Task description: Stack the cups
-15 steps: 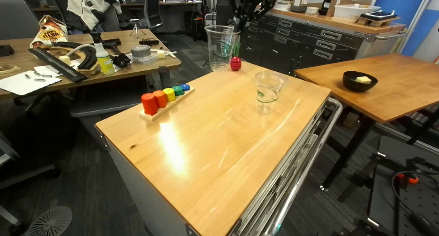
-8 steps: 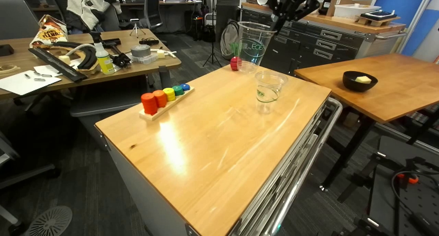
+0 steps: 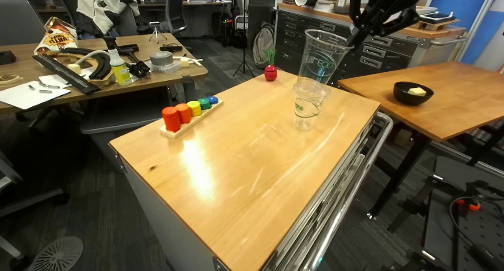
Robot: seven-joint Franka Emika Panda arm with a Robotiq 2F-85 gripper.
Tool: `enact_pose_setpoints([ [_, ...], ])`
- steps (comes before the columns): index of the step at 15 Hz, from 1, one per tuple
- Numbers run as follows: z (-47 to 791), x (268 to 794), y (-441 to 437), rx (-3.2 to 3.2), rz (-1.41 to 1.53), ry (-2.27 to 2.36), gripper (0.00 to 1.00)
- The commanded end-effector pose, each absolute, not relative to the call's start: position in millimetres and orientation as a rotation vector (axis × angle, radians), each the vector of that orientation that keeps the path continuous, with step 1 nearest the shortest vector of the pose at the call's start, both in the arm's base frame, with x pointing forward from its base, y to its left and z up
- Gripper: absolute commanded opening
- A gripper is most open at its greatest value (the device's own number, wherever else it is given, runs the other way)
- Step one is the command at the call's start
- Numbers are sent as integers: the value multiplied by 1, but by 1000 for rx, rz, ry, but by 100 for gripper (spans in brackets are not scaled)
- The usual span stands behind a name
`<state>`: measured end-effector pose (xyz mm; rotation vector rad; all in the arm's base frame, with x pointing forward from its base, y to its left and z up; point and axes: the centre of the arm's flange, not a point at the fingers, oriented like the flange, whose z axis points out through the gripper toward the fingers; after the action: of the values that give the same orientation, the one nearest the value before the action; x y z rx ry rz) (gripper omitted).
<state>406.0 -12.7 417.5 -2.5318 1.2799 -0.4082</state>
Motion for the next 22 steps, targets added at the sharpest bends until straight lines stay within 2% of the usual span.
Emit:
enact_pose_setpoints([
  [1,413,384,-7,-2465,-477,1387,2],
  [9,452,425,-72,-2402,-616,1586,2],
  [22,428,475,-68,-2564,-231,1481,2],
])
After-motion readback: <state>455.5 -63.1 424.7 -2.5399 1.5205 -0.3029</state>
